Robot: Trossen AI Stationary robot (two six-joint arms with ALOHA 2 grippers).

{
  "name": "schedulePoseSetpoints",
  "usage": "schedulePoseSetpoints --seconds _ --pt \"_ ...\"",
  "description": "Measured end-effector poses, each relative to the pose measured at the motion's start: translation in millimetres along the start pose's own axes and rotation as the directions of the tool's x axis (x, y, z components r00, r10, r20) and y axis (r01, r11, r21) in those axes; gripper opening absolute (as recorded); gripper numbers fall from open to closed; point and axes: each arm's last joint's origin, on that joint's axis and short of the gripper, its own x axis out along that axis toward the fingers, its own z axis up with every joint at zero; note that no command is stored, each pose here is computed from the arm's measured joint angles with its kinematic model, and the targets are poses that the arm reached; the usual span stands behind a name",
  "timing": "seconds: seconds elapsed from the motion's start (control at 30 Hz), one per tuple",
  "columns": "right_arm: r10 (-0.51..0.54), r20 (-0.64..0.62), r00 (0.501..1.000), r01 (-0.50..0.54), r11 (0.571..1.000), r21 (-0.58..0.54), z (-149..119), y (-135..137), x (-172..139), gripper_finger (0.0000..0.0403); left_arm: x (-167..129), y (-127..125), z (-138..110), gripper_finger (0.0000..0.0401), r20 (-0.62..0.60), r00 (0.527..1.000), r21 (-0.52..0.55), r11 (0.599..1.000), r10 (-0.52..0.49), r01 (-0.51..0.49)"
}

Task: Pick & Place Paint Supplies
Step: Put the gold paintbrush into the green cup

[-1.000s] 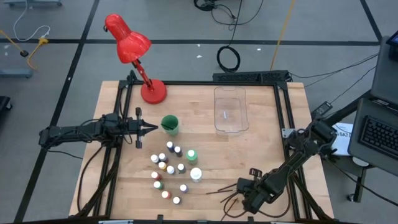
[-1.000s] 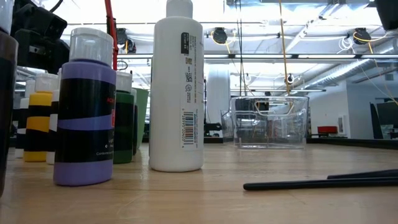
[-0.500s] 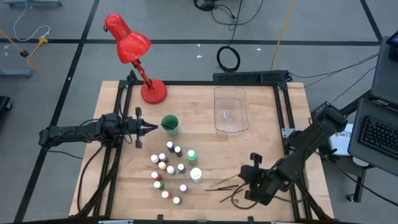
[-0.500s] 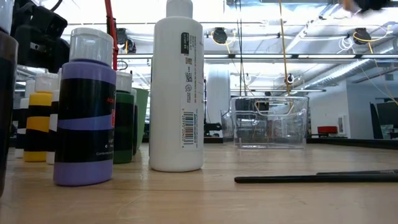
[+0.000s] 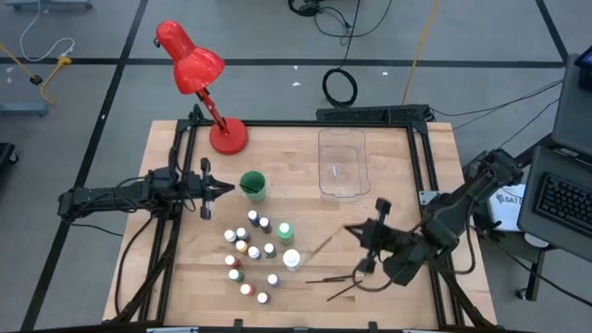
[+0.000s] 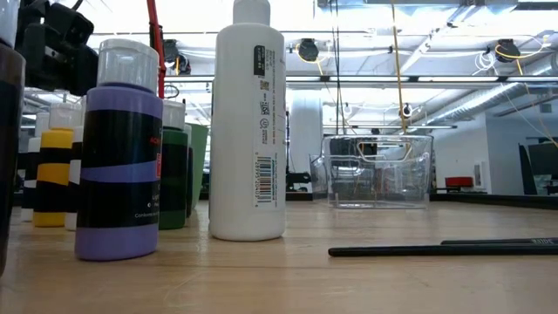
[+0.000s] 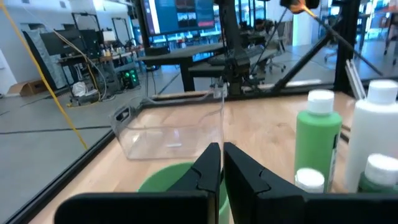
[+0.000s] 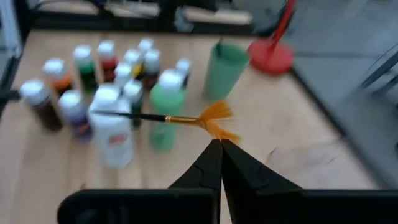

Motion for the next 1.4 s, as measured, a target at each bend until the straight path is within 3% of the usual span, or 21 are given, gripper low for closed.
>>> schedulePoseSetpoints --seconds 0.1,0.27,0.47,0.6,0.77,0.93,1.1,1.17,1.23,1.33,1.4 --pt "-0.030 0.066 0.997 0.030 1.000 -0.003 13.2 -10.5 1.6 0.0000 0.0 0.3 1.9 0.0024 0.020 1.000 0.017 1.000 0.003 -0.004" --pt "-0.013 0.193 0.981 0.018 1.000 -0.021 41.8 -20.5 14.6 0.0000 1.4 -3.6 -5.5 0.0024 0.016 0.999 0.198 0.980 -0.028 0.024" --pt "0.097 0.251 0.963 -0.083 0.994 -0.066 58.1 -27.1 32.2 0.0000 3.6 -15.8 -6.5 0.0024 0.059 0.973 0.394 0.901 -0.224 0.183" --pt "0.103 0.281 0.954 -0.087 0.994 -0.070 63.7 -31.2 37.2 0.0000 4.8 -19.3 5.2 0.0024 0.172 0.954 0.404 0.901 -0.244 0.158" --pt "0.182 0.410 0.894 -0.155 0.983 -0.097 79.7 -32.9 34.3 0.0000 6.0 -16.8 19.3 0.0024 0.281 0.950 0.405 0.914 -0.138 0.013" --pt "0.215 0.411 0.886 -0.176 0.976 -0.130 81.6 -38.8 38.7 0.0000 15.8 -14.3 33.2 0.0038 0.229 0.969 0.354 0.935 -0.087 0.000" --pt "0.200 0.381 0.903 -0.150 0.976 -0.155 79.7 -43.7 42.5 0.0000 39.4 -16.3 43.2 0.0095 0.123 0.986 0.361 0.931 -0.112 0.060" --pt "0.200 0.381 0.903 -0.148 0.976 -0.162 79.5 -43.4 42.9 0.0000 51.6 -19.6 43.7 0.0123 0.077 0.986 0.432 0.896 -0.148 0.101" --pt "0.198 0.392 0.899 -0.141 0.975 -0.170 80.7 -43.6 42.3 0.0000 65.3 -24.5 43.7 0.0151 0.048 0.981 0.540 0.831 -0.187 0.132" --pt "0.198 0.405 0.892 -0.141 0.976 -0.168 82.1 -43.6 41.3 0.0000 83.0 -32.7 42.5 0.0189 0.030 0.978 0.738 0.665 -0.206 0.118" --pt "0.199 0.406 0.892 -0.141 0.976 -0.168 82.2 -44.5 40.2 0.0000 92.9 -38.3 42.9 0.0208 0.030 0.978 0.849 0.522 -0.209 0.085"
